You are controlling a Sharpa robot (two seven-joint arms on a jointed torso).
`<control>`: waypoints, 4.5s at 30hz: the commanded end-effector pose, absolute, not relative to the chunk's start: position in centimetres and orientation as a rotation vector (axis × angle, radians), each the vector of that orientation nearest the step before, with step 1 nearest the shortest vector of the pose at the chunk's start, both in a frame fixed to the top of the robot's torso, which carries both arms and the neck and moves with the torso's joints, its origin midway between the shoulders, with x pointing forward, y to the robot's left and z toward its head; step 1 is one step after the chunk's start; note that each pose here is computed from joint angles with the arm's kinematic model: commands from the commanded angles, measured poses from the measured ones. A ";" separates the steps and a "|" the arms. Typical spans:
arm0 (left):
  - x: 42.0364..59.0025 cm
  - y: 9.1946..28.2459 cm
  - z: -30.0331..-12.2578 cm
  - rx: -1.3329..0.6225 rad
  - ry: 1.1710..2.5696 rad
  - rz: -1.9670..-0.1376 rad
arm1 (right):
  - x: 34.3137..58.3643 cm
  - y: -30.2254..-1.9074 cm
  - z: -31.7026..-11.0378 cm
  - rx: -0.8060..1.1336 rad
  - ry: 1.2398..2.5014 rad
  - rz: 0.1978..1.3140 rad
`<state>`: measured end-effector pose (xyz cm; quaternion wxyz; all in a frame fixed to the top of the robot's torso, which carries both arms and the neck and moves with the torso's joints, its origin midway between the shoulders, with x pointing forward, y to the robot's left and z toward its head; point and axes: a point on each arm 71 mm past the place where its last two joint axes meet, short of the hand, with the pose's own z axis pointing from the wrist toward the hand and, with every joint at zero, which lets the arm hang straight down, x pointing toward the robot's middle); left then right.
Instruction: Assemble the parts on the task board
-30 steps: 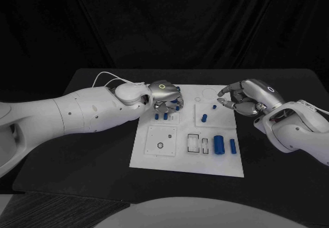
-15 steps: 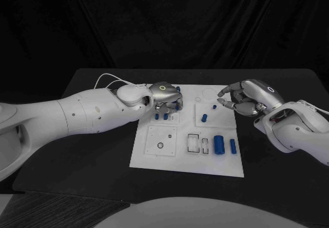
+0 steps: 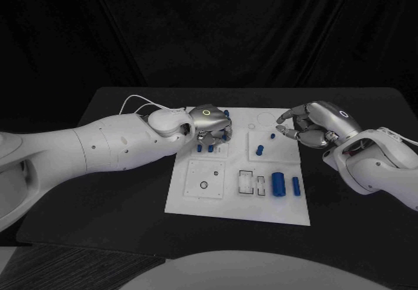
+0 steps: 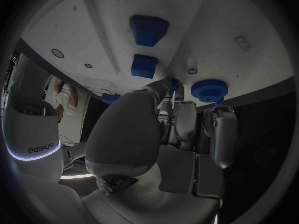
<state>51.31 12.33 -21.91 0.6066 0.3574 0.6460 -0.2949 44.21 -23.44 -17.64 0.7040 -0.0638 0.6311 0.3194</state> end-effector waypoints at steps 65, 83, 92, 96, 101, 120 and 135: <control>50.4 17.1 -20.2 0.803 1.508 -0.645 | 44.4 -23.4 -18.0 -0.133 1.431 0.696; 50.7 17.0 -20.7 0.804 1.521 -0.641 | 44.3 -23.5 -17.9 -0.132 1.433 0.695; 50.8 16.9 -21.1 0.803 1.526 -0.638 | 44.3 -23.5 -18.0 -0.133 1.435 0.695; 51.0 16.9 -21.2 0.804 1.531 -0.635 | 44.3 -23.5 -18.0 -0.133 1.437 0.695; 51.0 16.9 -21.4 0.804 1.536 -0.634 | 44.3 -23.5 -18.1 -0.133 1.439 0.695; 51.1 18.2 -21.3 0.774 1.481 -0.620 | 44.3 -23.8 -18.2 -0.126 1.444 0.684; 51.2 21.9 -19.5 0.682 1.315 -0.559 | 44.2 -24.6 -17.9 -0.115 1.440 0.668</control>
